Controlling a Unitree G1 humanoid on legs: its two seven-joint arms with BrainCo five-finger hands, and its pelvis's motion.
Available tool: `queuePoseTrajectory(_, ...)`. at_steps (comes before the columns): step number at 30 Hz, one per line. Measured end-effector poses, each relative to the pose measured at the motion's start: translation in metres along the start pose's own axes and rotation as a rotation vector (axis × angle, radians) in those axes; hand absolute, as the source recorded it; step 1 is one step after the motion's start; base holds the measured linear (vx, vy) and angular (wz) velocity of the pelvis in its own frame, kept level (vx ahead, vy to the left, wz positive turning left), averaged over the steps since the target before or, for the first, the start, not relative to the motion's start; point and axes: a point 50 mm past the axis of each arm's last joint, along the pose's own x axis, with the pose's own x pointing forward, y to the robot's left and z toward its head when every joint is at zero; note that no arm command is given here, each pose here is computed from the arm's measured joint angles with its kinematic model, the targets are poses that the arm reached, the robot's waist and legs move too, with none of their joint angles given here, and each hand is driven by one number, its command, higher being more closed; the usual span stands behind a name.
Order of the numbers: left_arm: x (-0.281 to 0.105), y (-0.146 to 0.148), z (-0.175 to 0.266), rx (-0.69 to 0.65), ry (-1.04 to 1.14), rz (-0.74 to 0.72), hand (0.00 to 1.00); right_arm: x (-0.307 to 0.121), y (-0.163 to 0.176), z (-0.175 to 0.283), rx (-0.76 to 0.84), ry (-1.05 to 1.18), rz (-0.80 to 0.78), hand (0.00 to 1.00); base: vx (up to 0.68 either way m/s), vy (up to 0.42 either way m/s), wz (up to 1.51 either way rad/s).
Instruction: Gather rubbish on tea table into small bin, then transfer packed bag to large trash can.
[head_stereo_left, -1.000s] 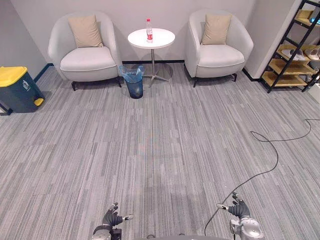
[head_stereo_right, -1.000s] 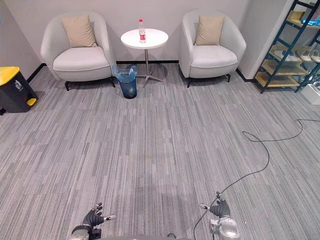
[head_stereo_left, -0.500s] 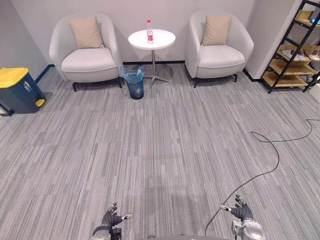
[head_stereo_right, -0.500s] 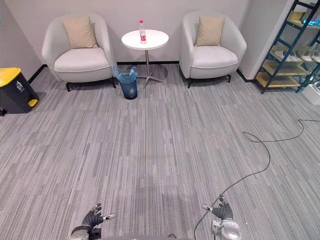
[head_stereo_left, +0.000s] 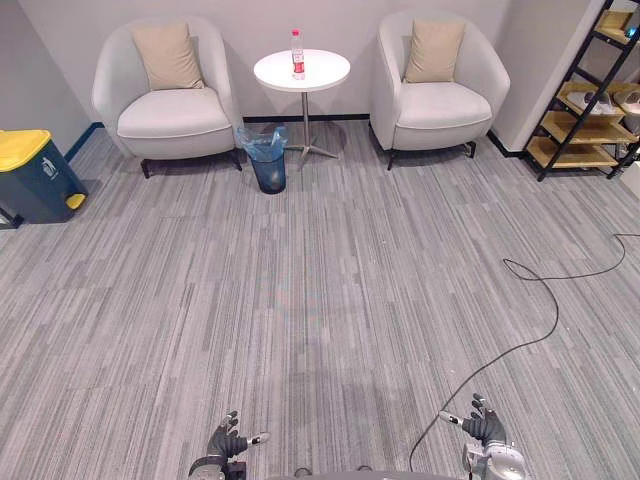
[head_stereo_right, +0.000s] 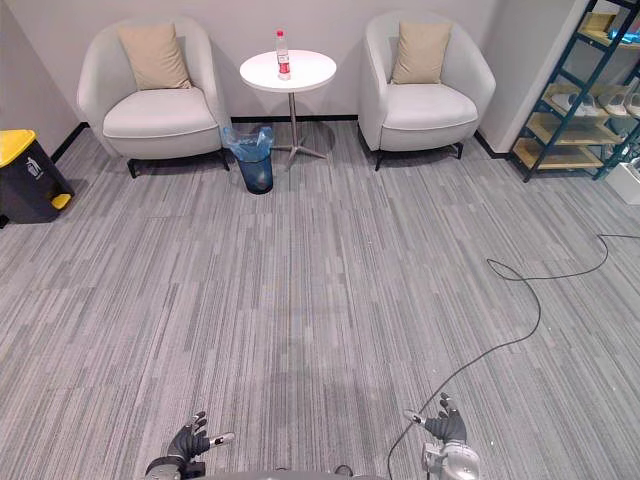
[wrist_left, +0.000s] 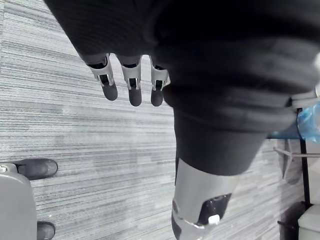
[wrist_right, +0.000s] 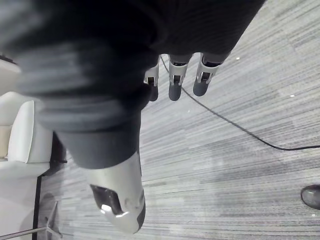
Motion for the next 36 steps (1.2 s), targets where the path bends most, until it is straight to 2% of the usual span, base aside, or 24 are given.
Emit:
queuePoseTrajectory(13,0.003,0.003,0.019,0.007,-0.069,0.0,0.0,0.007,0.003,0.011,0.0,-0.004,-0.013,0.0,0.11,0.024,-0.11)
queuePoseTrajectory(22,0.012,0.001,0.049,0.007,-0.15,0.011,0.0,0.021,-0.02,0.053,-0.05,-0.11,-0.063,0.0,0.32,-0.158,0.24)
queuePoseTrajectory(29,0.012,-0.011,0.053,-0.015,-0.164,-0.017,0.0,0.017,-0.017,0.041,-0.025,-0.081,-0.045,0.0,0.34,-0.218,0.18)
queuePoseTrajectory(36,0.009,-0.016,0.052,-0.03,-0.174,-0.027,0.0,0.017,-0.01,0.048,0.039,-0.112,-0.044,0.0,0.31,0.004,-0.28)
